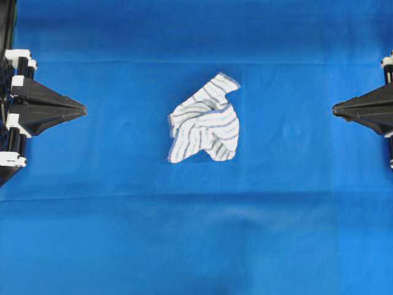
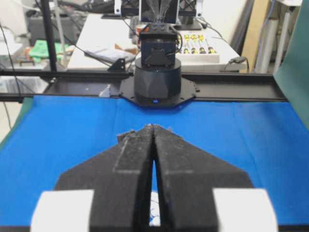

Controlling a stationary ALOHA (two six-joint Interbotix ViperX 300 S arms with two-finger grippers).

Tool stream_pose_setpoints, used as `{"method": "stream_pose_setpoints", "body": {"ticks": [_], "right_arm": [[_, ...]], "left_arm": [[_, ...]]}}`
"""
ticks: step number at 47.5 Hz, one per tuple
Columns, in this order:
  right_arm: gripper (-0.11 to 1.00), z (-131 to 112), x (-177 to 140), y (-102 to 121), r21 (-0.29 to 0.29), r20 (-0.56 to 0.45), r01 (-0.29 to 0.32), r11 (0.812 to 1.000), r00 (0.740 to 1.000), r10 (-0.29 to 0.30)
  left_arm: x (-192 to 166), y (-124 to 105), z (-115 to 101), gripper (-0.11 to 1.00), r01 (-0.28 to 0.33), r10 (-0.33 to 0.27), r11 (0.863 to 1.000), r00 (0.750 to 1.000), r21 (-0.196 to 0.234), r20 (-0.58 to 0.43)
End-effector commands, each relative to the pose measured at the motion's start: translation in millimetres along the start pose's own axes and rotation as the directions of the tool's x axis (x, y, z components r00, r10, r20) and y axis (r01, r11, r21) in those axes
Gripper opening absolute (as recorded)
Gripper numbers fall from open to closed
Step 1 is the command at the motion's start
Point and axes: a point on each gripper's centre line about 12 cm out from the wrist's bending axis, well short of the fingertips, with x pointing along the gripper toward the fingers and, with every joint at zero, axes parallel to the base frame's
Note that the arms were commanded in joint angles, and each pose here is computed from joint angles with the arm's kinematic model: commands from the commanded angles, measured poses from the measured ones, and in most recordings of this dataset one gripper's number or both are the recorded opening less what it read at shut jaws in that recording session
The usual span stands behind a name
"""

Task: Lift the towel with both arms.
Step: 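Move both grippers inward and pinch opposite sides of the striped towel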

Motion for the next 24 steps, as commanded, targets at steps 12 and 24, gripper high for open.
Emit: {"method": "stream_pose_setpoints", "body": {"ticks": [12, 24], "right_arm": [[0.0, -0.4, 24.7, -1.1, 0.004, -0.139, 0.005, 1.0, 0.99, -0.005], [0.0, -34.3, 61.2, -1.3, 0.011, -0.308, 0.009, 1.0, 0.951, -0.005]], "left_arm": [[27.2, -0.8, -7.7, 0.0, -0.001, -0.001, 1.0, 0.996, -0.022, -0.087], [60.8, -0.8, -42.5, 0.0, -0.006, 0.0, 1.0, 0.972, -0.022, -0.234]]}}
